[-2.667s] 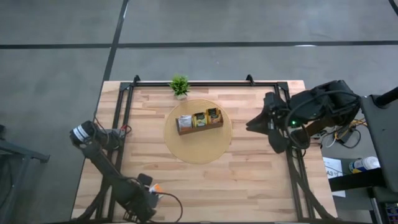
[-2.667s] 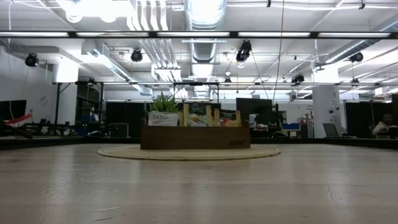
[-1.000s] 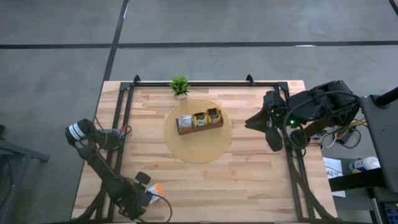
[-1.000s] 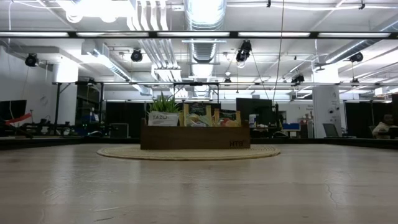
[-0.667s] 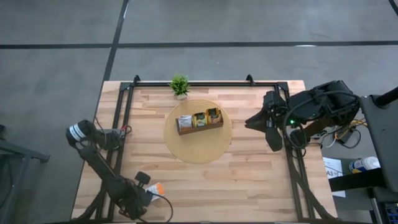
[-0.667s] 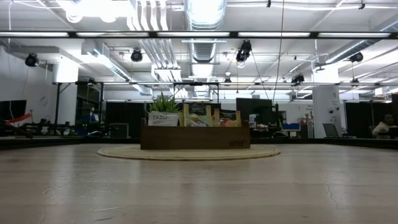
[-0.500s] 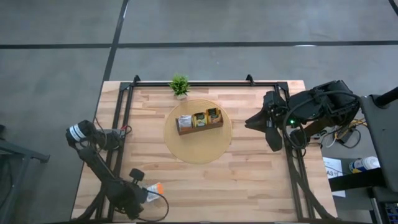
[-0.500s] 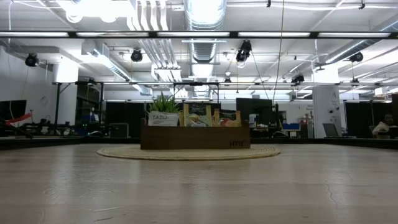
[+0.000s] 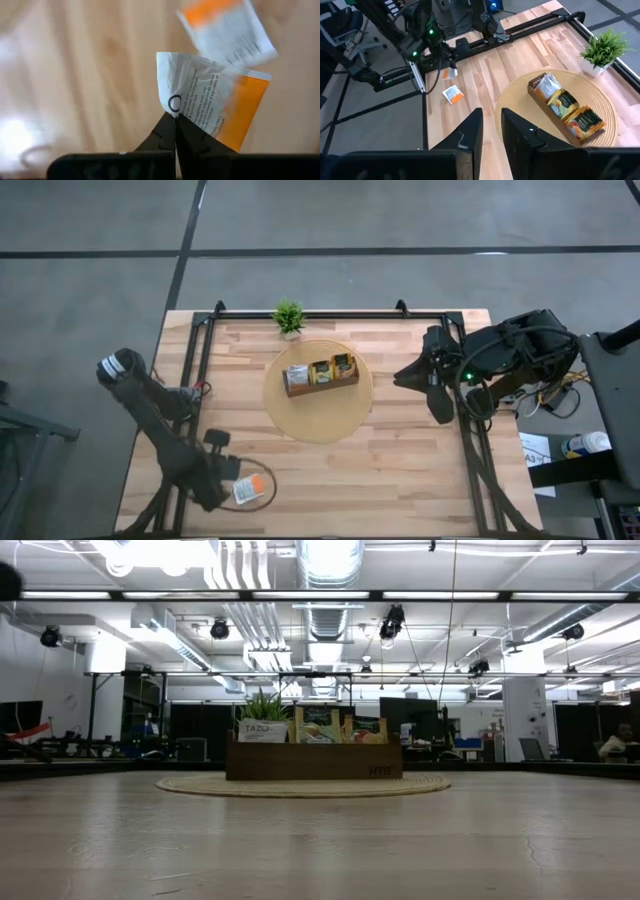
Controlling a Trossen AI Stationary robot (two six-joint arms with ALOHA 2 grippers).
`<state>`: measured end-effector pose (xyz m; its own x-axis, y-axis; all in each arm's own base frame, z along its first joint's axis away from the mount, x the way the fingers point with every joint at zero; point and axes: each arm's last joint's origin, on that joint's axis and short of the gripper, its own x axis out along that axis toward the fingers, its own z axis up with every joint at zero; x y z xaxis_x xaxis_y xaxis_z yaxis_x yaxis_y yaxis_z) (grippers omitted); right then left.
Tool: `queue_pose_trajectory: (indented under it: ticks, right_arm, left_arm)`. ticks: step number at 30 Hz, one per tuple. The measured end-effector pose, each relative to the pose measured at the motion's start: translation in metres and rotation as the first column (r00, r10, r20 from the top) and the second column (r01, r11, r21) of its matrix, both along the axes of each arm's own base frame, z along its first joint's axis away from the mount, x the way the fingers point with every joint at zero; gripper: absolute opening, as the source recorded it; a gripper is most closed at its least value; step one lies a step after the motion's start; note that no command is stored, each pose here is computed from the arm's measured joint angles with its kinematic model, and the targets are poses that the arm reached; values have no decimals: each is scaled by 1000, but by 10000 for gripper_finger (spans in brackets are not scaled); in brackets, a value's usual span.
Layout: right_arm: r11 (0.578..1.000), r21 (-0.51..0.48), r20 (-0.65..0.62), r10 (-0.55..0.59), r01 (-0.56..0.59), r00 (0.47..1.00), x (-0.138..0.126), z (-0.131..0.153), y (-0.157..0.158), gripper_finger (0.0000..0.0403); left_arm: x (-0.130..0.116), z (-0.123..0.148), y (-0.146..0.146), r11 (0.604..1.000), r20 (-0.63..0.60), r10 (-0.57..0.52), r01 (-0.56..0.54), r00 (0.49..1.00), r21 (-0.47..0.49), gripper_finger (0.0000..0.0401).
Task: Pick & Place Tea
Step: Put the white tea bag into the left section of the wooden organizer
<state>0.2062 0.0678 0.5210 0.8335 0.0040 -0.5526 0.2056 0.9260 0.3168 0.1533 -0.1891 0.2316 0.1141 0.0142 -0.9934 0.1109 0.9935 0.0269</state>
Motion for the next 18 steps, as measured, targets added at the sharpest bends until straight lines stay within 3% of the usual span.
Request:
queue_pose_trajectory:
  ticks: [10, 18]
  right_arm:
    - [1000, -17, -6, 9, -9, 1000, 1, -1, 0, 68]
    - [999, -35, -8, -12, 12, 1000, 2, -3, 0, 68]
  left_arm:
    - [50, 2, 46, 989, 148, 93, -108, 985, 103, 0]
    - [90, 9, 92, 954, 319, 178, -244, 931, 177, 0]
